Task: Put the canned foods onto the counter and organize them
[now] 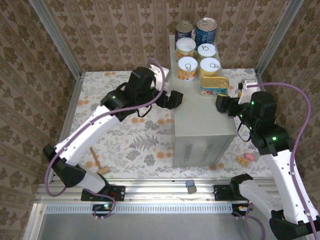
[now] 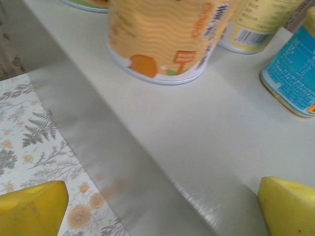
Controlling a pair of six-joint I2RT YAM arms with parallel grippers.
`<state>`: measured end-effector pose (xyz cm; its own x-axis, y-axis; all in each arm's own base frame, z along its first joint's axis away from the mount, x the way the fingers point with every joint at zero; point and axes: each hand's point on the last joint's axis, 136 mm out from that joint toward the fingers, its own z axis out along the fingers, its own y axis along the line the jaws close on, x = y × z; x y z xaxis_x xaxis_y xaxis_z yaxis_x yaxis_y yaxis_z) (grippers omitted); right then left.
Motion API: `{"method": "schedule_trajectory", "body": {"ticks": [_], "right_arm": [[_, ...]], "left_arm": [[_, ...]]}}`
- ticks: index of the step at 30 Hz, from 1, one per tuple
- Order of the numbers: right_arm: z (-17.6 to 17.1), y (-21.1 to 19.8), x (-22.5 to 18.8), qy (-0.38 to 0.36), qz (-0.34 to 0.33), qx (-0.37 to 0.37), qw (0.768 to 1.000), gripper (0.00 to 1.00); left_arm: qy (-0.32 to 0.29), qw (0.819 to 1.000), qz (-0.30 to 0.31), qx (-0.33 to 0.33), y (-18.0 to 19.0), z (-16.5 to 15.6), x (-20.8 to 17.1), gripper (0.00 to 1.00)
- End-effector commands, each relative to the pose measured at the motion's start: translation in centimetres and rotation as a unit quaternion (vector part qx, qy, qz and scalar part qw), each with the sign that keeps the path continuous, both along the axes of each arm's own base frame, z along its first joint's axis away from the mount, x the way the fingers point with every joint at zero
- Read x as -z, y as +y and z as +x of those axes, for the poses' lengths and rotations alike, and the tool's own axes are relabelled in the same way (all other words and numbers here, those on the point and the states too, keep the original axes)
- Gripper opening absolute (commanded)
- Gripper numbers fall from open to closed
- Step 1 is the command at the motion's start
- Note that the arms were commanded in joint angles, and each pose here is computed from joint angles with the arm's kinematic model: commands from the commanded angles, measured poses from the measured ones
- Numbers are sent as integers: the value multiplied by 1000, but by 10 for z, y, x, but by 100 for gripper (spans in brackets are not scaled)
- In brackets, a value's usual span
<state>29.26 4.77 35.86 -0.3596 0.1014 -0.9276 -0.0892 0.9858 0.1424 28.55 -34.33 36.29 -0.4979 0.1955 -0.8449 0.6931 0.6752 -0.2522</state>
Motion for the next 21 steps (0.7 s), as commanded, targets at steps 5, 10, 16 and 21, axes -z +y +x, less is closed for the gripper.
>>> {"method": "schedule_trajectory", "body": {"ticks": [5,10,16,21], "right_arm": [[0,-11,25,48,-14,21,999,85],[-2,-9,25,45,-11,13,999,85],[-12,-3,19,24,-8,-11,1000,87],[-19,-11,19,27,-16,8,999,93]], "left_arm": [[-14,1000,-17,-8,-23,8,-9,100],[-11,1000,-23,-14,-27,12,-7,100],[-24,999,-29,-35,-22,15,-9,100],[-29,999,-28,-33,-20,14,-11,100]]}}
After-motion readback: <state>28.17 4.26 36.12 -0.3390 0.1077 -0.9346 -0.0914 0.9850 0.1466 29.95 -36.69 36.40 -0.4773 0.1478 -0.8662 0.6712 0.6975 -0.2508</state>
